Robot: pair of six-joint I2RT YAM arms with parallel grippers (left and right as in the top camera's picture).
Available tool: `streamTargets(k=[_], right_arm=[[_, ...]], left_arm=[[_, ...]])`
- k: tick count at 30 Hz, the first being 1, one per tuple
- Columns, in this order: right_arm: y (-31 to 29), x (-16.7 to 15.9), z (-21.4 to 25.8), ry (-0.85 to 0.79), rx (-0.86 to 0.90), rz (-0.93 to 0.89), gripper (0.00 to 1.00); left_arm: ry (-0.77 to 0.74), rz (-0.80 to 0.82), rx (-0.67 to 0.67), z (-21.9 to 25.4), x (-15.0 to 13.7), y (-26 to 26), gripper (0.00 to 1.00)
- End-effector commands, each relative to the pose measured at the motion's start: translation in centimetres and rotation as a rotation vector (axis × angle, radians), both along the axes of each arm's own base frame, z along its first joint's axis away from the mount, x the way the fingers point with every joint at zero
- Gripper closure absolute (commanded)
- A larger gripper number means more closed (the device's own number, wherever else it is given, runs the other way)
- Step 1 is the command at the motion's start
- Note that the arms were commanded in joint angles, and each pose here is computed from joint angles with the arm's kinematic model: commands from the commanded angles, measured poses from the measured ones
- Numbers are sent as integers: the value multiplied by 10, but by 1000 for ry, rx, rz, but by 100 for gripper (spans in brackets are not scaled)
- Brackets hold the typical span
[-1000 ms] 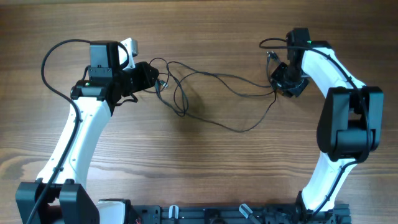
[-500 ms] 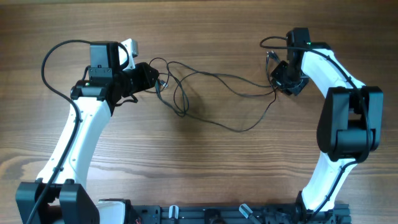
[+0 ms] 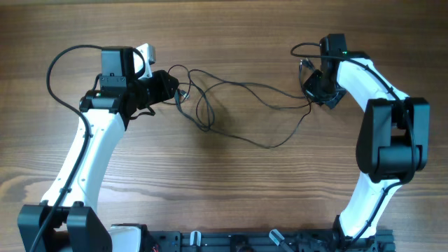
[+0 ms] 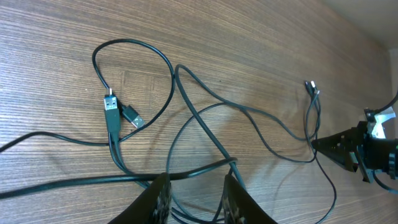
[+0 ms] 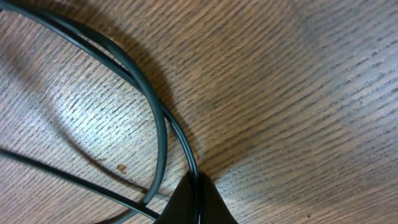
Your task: Untangle cables
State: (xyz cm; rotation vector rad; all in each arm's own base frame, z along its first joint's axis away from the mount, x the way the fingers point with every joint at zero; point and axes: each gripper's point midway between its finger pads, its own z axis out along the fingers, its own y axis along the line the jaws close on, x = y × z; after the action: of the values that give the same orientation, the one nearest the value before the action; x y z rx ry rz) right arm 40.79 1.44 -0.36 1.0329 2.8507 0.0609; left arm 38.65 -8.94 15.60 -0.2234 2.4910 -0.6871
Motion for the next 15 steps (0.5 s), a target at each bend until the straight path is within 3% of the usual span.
streamTargets(k=[1,6,8,9,11,15], right_arm=[[5,-9,-5,26,-8,118,96],[23,14,57,-145,-22,366,96],[49,23,96,-266,18,529,96],[74,25,142,-396,37,666,96],[86,26,189,-531,-12,736,96],[86,26,268,-770,-95,712,96]], left_arm=[[-35,-16,18,7,0,-2,71],[-65,-48,16,12,2,-15,71],[-81,-68,15,14,3,-23,71],[-94,-84,13,16,3,-30,71],[-100,-94,12,17,3,-34,70],[-96,-95,15,16,2,-34,70]])
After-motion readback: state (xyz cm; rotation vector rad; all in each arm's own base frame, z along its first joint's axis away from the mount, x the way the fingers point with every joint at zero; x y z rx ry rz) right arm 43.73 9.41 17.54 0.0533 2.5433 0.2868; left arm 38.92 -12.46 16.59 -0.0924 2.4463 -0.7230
